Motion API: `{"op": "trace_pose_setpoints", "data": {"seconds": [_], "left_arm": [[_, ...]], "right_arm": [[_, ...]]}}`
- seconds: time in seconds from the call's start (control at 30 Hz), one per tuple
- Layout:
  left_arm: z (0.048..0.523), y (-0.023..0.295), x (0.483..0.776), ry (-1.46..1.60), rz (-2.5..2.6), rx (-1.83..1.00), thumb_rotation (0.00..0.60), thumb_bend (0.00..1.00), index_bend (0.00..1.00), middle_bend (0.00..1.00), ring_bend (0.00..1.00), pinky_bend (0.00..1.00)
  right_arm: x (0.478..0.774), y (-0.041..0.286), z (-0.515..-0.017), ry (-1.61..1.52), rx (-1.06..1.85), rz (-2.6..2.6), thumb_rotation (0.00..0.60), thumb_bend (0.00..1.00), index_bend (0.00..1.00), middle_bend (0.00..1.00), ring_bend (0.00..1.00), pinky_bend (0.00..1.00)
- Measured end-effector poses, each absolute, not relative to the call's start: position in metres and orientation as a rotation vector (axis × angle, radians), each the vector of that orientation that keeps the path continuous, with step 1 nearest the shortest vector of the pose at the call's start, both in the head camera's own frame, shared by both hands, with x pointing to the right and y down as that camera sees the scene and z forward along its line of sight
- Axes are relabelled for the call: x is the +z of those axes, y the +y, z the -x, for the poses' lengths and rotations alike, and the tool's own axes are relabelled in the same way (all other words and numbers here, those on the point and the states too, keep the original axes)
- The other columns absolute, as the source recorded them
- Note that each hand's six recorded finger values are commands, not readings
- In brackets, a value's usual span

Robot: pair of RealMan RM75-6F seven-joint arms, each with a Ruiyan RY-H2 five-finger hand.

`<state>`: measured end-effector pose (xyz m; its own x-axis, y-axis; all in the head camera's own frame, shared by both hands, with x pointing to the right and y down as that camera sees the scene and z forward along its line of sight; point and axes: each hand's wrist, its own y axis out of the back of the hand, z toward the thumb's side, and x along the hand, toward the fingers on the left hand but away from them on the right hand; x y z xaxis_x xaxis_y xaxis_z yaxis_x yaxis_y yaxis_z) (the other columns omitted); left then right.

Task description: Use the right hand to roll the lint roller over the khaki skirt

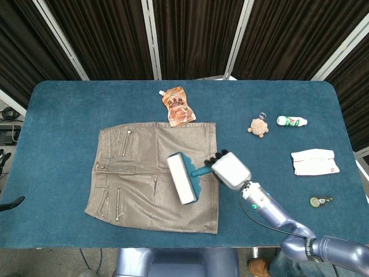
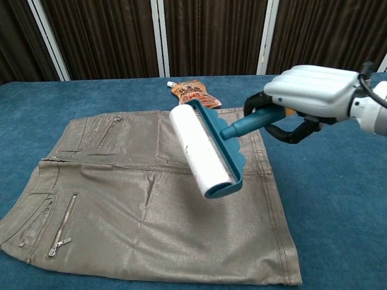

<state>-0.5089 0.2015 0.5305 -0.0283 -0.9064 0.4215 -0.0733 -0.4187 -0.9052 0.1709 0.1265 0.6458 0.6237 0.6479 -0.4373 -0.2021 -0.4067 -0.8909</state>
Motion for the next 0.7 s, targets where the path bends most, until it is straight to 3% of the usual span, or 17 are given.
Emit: {"op": "trace_pose_setpoints", "data": {"seconds": [0.37, 0.7], "left_arm": [[0.514, 0.2, 0.53, 1.067, 1.561, -1.534, 0.6, 0.0, 0.0, 0.0, 0.0, 0.0], [0.515, 0.2, 0.53, 1.07, 1.563, -1.535, 0.6, 0.0, 0.0, 0.0, 0.0, 0.0]], "right_arm": [[0.662, 0.158, -0.1, -0.15, 0.941, 1.751, 0.6, 0.95, 0.48, 0.53, 0.4, 0.41], [0.688, 0.152, -0.122, -0.071, 1.022, 1.614, 0.6, 0.96, 0.49, 0.54, 0.4, 0.41]]}}
